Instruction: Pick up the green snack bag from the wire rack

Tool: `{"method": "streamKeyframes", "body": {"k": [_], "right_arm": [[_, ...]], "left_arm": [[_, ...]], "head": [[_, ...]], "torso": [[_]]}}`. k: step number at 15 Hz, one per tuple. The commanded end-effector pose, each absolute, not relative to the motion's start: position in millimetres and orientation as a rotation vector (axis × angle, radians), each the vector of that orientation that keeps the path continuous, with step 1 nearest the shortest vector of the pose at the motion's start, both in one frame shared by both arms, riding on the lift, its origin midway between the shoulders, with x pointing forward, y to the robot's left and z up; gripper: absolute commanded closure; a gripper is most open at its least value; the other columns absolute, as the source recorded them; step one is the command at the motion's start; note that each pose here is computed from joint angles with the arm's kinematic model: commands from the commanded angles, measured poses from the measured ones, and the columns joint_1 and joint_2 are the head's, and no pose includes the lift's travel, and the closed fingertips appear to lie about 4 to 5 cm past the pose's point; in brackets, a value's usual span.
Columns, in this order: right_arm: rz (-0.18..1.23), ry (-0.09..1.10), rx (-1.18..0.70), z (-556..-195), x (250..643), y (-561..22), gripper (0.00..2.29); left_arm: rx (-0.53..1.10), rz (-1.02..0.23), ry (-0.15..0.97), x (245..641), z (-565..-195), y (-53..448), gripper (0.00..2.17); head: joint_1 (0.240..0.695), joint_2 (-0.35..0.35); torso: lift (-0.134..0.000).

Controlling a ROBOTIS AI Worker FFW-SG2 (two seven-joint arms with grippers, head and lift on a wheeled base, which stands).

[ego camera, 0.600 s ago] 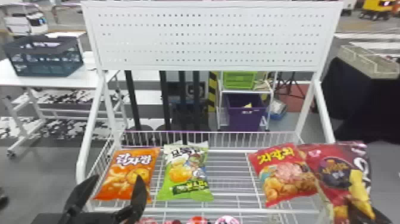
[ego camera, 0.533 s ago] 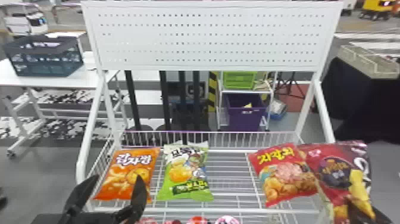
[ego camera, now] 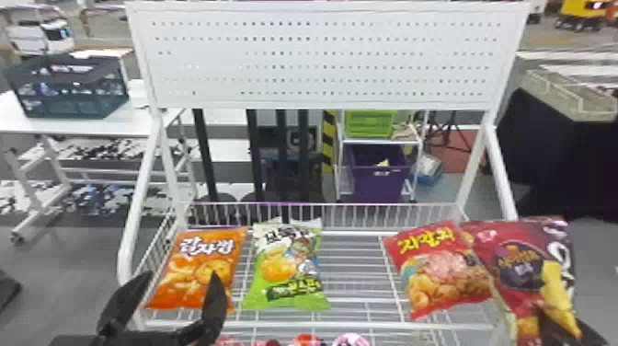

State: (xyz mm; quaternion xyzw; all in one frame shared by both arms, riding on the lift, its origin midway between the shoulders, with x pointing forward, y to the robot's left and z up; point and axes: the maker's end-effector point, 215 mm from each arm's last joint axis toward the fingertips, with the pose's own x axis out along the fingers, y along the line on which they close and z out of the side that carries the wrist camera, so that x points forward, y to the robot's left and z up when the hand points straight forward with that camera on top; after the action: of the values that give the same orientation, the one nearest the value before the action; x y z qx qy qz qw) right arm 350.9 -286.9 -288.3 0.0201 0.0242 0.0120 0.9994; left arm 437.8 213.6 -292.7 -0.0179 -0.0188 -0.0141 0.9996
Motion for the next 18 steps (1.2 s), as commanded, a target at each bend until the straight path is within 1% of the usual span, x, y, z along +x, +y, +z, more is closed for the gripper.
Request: {"method": "streamKeyframes", "body": {"k": [1,3,4,9,15,18], "right_arm": [[0.022,0.049,0.040,-289,350,-287,2.24],[0.023,0.049,0.042,-289,350,-287,2.24],[0.024,0.048,0.043,-288,350,-286,2.24],[0.026,0.061,0.035,-295,349,-284,2.24],[0.023,0.065,0.034,-299,351,-285,2.24],[0.019,0.068,0.034,-301,351,-287,2.24]], "left_arm": [[-0.038,-0.040,-0.039,440,-292,209,0.04],[-0.043,-0.074,-0.044,456,-290,189,0.04],[-0.040,-0.093,-0.013,468,-302,178,0.04],[-0.033,-0.202,0.072,525,-354,103,0.04],[0.014,-0.224,0.183,583,-408,76,0.04],[0.034,-0.226,0.217,595,-420,74,0.04]], "head": [[0.499,0.000],[0.499,0.000],[0.499,0.000],[0.499,0.000],[0.499,0.000],[0.499,0.000]], "torso": [[0.000],[0.000],[0.000],[0.000],[0.000],[0.000]]}}
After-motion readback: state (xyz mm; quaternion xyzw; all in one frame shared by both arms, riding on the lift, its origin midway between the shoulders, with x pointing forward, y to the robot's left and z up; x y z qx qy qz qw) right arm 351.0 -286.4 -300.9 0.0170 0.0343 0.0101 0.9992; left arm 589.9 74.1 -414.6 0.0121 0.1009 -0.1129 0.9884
